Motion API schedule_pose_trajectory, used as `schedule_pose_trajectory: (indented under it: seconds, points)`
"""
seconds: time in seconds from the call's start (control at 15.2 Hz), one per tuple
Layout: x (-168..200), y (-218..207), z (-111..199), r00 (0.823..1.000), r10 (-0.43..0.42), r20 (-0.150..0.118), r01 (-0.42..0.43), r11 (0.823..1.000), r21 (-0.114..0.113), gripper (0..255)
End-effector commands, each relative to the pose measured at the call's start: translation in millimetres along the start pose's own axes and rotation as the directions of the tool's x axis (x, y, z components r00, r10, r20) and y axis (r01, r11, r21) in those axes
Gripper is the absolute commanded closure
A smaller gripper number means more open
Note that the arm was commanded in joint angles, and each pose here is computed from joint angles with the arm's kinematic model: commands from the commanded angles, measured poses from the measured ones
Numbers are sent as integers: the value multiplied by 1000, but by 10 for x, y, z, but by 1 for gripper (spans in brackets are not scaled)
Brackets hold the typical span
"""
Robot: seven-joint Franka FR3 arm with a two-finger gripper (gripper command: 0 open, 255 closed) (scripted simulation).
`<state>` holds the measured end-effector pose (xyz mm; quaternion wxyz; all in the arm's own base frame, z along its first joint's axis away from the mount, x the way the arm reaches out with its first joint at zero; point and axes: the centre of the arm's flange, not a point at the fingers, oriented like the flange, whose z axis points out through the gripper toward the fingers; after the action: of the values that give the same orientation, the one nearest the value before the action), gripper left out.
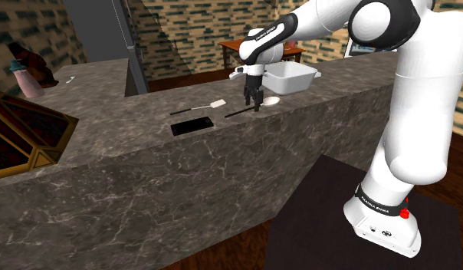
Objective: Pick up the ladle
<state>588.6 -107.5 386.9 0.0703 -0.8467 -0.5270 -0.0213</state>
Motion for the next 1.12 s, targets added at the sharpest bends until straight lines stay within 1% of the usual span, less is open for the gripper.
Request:
schedule_pose_trajectory:
  seconds: [0.0,0.07,0.13,0.73,1.06]
  points:
    - [-6,9,41,1000,0,0,0,1000,0,0]
    - [-5,10,41,1000,0,0,0,1000,0,0]
    - [-5,12,42,1000,0,0,0,1000,0,255]
    - [-5,10,41,1000,0,0,0,1000,0,255]
    - [24,-16,-220,1000,0,0,0,1000,0,255]
